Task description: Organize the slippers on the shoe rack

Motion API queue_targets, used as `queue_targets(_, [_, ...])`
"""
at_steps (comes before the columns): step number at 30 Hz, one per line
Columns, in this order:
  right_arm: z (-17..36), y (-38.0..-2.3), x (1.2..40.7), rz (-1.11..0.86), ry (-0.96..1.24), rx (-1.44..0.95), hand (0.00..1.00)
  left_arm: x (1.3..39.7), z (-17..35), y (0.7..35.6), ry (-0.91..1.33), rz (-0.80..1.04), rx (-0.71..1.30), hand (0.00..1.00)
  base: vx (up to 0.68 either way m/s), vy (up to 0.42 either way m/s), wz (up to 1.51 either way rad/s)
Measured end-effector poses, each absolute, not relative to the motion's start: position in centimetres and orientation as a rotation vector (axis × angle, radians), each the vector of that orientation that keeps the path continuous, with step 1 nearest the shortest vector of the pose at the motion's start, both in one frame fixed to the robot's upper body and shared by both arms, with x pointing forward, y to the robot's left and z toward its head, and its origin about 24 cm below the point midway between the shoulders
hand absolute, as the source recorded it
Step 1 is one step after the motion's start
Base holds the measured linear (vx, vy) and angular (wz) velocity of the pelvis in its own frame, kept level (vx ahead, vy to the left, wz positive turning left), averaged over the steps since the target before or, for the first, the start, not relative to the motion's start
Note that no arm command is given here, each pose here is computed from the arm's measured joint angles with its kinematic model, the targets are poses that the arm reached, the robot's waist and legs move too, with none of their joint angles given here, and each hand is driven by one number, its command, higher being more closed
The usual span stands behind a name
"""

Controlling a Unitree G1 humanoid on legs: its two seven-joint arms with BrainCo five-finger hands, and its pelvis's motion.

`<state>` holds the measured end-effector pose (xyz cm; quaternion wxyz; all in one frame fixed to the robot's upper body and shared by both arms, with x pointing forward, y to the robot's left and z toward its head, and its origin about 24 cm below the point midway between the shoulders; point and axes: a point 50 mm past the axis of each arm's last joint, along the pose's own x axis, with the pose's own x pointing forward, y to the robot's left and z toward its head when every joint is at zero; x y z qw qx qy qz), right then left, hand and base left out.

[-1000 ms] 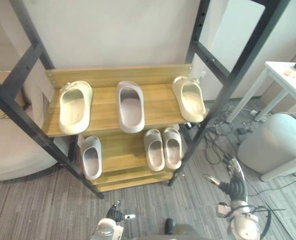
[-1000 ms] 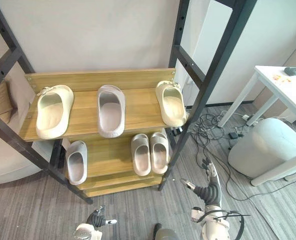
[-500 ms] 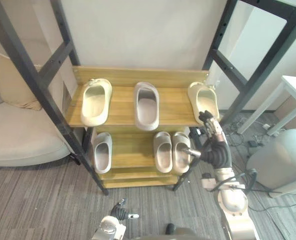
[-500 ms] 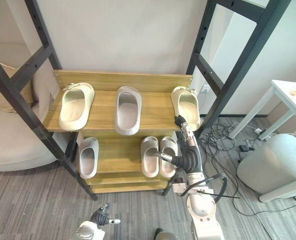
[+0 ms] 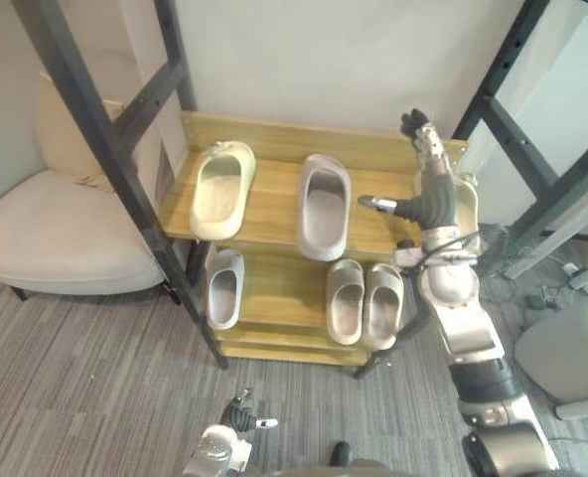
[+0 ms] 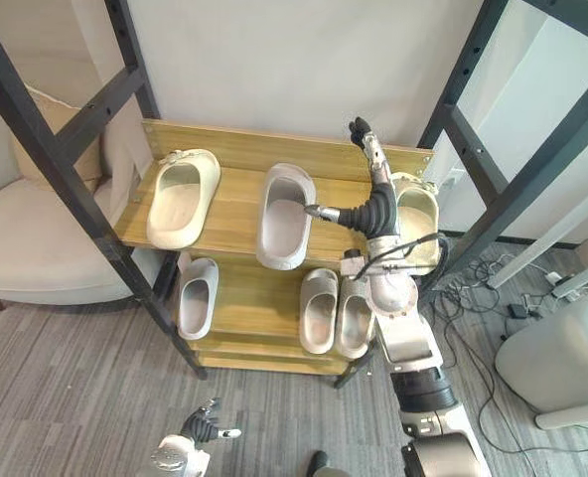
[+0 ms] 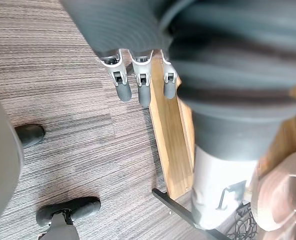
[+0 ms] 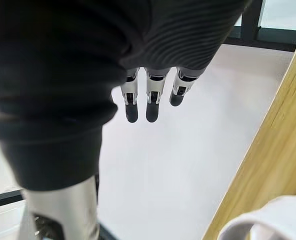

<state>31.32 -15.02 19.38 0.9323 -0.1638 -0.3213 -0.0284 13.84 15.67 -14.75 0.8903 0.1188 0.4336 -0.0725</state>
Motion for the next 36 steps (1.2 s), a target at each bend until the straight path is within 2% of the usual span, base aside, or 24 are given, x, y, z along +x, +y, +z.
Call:
queue_targets(8, [21.7, -15.2, 34.6, -0.080, -0.635, -0.390, 0.00, 14.0, -14.6, 16.2, 0.894, -0.107, 0.217, 0.00, 0.04, -0.036, 0.05])
queue_targets(16, [18.8, -16.5, 37.0, -0.111, -0.434, -0.432, 0.00, 14.6, -14.2, 16.5, 0.864, -0.094, 0.217, 0.00, 0.02, -0.027, 0.07])
queue_targets(27, [16.6, -15.6, 37.7, -0.058, -0.336, -0.464, 0.00, 14.8, -14.1, 16.5, 0.853, -0.083, 0.202, 0.00, 0.02, -0.016, 0.05])
queue_targets(36, [17.4, -14.2, 38.2, -0.016, -0.357, -0.492, 0.00, 15.1, -13.9, 16.6, 0.839, -0.073, 0.194, 0.00, -0.01, -0.031, -0.02])
